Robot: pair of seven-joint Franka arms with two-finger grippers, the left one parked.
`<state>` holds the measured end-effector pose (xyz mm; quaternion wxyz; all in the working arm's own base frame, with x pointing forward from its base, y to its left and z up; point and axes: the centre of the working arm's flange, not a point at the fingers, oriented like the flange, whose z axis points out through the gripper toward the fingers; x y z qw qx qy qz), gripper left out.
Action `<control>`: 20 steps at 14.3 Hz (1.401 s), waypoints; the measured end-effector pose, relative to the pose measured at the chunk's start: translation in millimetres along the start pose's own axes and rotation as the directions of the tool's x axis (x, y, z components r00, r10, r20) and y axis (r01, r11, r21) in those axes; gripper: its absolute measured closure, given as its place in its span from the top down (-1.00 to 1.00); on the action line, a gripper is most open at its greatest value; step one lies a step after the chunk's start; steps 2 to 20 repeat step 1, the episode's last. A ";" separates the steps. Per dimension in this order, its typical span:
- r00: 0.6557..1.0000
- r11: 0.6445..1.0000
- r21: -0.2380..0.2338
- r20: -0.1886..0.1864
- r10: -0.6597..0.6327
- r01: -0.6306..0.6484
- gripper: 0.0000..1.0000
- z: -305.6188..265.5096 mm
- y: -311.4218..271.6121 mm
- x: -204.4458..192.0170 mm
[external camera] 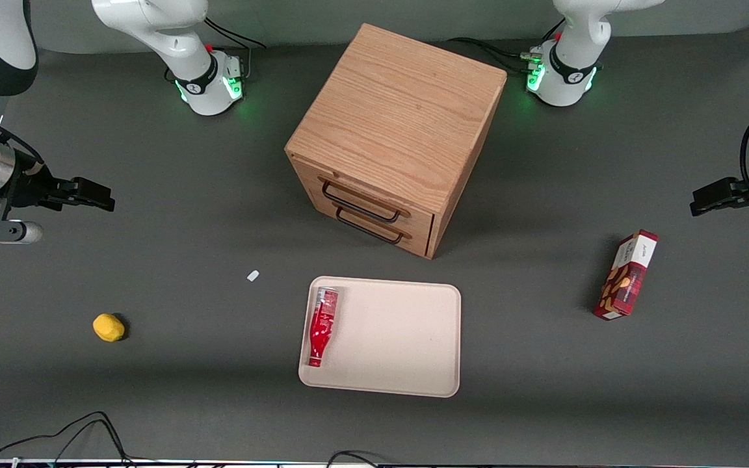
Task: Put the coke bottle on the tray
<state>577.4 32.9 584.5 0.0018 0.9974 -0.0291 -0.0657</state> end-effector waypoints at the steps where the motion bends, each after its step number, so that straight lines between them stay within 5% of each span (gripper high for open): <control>1: 1.000 1.000 -0.004 0.003 0.003 -0.003 1.00 0.2 0.5 -0.3; 20: 1.000 1.000 -0.004 0.003 0.003 -0.003 1.00 0.2 0.5 -0.3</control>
